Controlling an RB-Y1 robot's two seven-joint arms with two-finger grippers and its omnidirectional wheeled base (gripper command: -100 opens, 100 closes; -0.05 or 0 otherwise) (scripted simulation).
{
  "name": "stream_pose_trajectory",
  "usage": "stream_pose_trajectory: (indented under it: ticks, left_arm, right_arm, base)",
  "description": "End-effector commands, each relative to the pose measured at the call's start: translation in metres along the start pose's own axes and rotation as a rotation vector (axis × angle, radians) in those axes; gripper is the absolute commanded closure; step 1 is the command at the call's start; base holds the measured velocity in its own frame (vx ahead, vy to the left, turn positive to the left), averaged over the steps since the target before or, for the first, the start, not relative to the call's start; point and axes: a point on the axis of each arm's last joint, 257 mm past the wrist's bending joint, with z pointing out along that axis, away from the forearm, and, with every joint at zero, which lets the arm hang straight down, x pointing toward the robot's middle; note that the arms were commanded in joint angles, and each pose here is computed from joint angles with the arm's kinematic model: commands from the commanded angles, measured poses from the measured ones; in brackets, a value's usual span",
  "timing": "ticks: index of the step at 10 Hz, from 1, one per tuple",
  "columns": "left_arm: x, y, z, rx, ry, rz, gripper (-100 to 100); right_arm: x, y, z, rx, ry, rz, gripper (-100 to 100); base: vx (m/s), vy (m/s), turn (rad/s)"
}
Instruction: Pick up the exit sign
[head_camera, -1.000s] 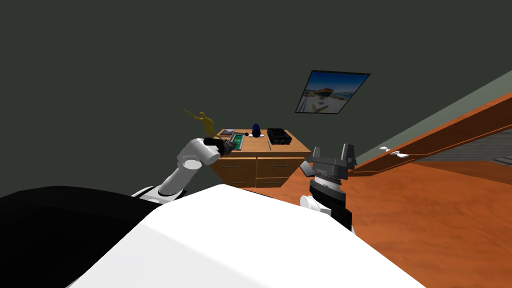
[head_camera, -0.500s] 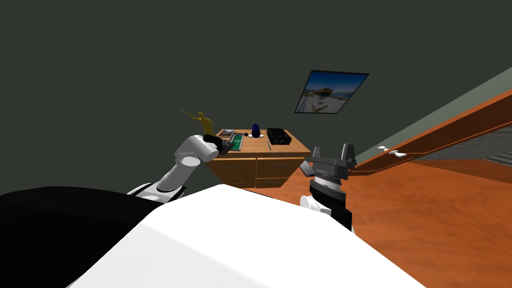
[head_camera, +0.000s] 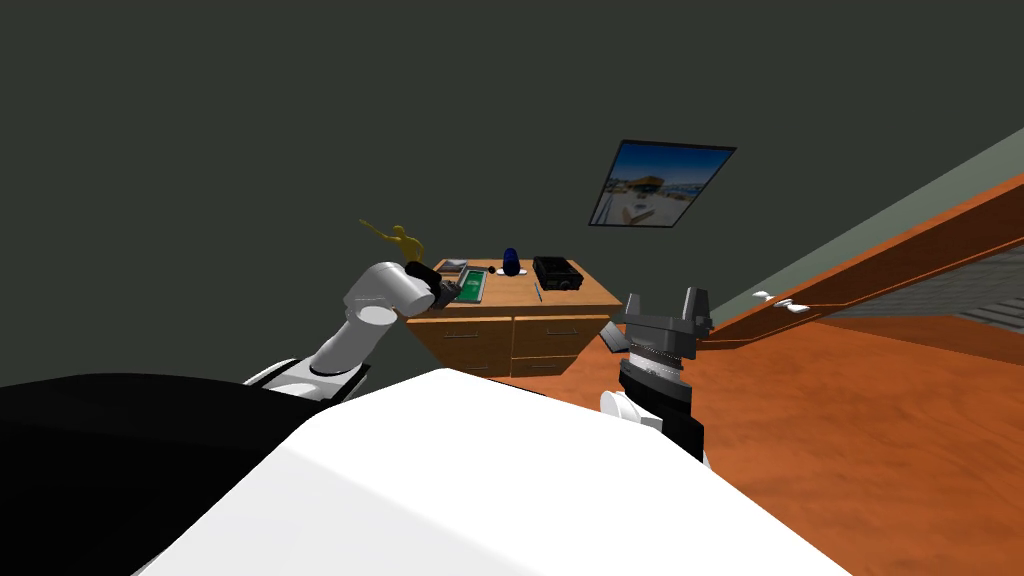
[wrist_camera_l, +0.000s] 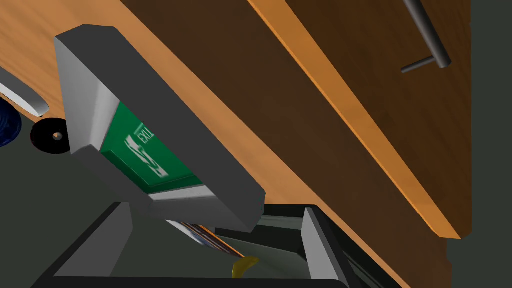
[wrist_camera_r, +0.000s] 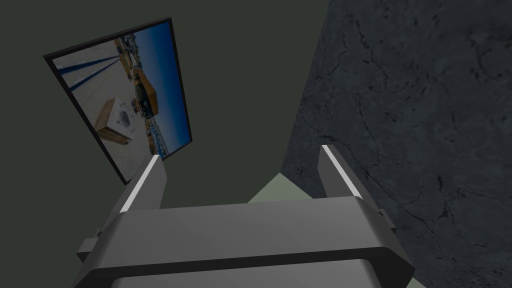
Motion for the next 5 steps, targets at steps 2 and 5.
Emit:
stream_pose_trajectory:
  ticks: [2, 5]
  left_arm:
    - [-0.006, 0.010, -0.003, -0.045, -0.003, 0.003, -100]
    - [-0.009, 0.014, -0.004, -0.065, -0.005, 0.004, -100]
  right_arm:
    - [0.000, 0.000, 0.000, 0.000, 0.000, 0.000, 0]
    - [0.000, 0.000, 0.000, 0.000, 0.000, 0.000, 0]
  base:
    - [0.011, 0.012, -0.005]
    - [0.008, 0.009, -0.009]
